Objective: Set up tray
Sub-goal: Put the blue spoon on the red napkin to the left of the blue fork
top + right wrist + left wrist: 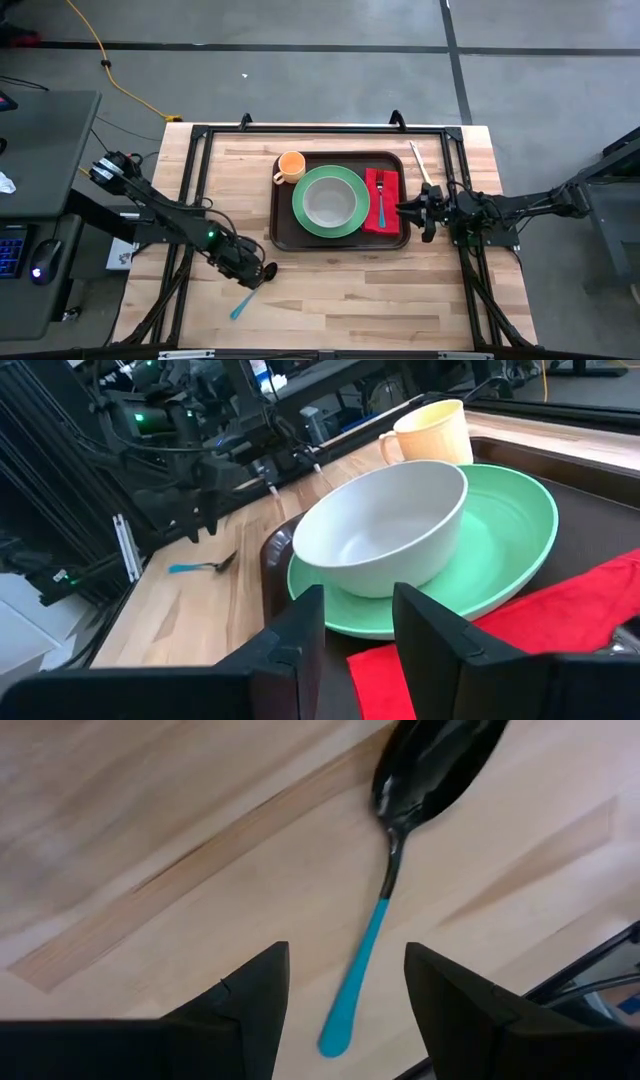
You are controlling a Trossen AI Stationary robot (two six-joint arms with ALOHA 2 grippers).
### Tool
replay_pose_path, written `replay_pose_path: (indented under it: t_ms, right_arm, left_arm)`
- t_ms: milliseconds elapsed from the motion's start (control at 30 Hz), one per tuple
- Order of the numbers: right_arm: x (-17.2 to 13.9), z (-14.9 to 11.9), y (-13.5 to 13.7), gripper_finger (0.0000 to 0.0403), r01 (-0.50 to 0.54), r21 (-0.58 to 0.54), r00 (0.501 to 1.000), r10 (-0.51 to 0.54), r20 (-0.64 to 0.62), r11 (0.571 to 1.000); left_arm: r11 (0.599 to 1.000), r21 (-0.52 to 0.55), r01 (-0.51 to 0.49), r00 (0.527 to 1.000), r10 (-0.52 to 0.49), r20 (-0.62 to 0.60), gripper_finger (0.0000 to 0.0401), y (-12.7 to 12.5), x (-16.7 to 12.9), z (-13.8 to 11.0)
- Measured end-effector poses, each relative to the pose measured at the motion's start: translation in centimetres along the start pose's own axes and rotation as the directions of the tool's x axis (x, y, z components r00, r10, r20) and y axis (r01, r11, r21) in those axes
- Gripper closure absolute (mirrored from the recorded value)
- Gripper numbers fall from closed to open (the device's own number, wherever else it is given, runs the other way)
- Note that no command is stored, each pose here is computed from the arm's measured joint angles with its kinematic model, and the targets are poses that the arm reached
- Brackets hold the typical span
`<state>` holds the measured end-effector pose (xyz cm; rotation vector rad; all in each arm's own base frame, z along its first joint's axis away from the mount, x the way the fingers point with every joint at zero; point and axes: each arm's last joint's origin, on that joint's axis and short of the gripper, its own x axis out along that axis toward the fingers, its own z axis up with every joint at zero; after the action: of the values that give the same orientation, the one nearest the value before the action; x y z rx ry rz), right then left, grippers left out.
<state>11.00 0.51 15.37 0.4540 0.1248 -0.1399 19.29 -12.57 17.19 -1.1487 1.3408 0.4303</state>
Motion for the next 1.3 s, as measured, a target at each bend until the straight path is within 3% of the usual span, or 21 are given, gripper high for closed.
replay_pose_path:
  t_ms: [167, 300, 400, 700, 1033, 1300]
  right_arm:
    - [0.0, -0.2, 0.3, 0.0304, -0.093, -0.050, 0.995, 0.091, -0.049, 0.994]
    - [-0.1, -0.3, 0.7, 0.0304, -0.245, -0.128, 0.967, 0.231, -0.111, 0.961]
    - [-0.1, -0.3, 0.9, 0.0304, -0.301, -0.144, 0.951, 0.284, -0.126, 0.943]
    - [-0.2, -0.3, 0.9, 0.0304, -0.310, -0.144, 0.947, 0.292, -0.130, 0.940]
    - [-0.2, -0.3, 0.9, 0.0304, -0.323, -0.141, 0.943, 0.305, -0.135, 0.936]
    - [-0.2, -0.3, 1.0, 0.0304, -0.328, -0.140, 0.941, 0.310, -0.138, 0.934]
  left_arm:
    - [0.999, 0.007, 0.039, 0.999, -0.039, 0.014, 0.0171, -0.4, 0.0, 0.0]
    - [0.999, 0.010, 0.046, 0.998, -0.046, 0.048, 0.0171, -0.4, 0.0, 0.1]
    - [0.999, 0.011, 0.046, 0.997, -0.047, 0.056, 0.0171, -0.4, 0.0, 0.1]
    - [0.994, 0.029, 0.104, 0.994, -0.105, 0.041, 0.0171, -1.2, 0.5, 0.2]
    - [1.000, 0.002, -0.003, 0.999, 0.003, -0.035, 0.0171, -0.9, 3.6, 0.4]
    - [1.000, -0.001, -0.003, 0.999, 0.003, -0.039, 0.0171, -1.0, 4.0, 0.5]
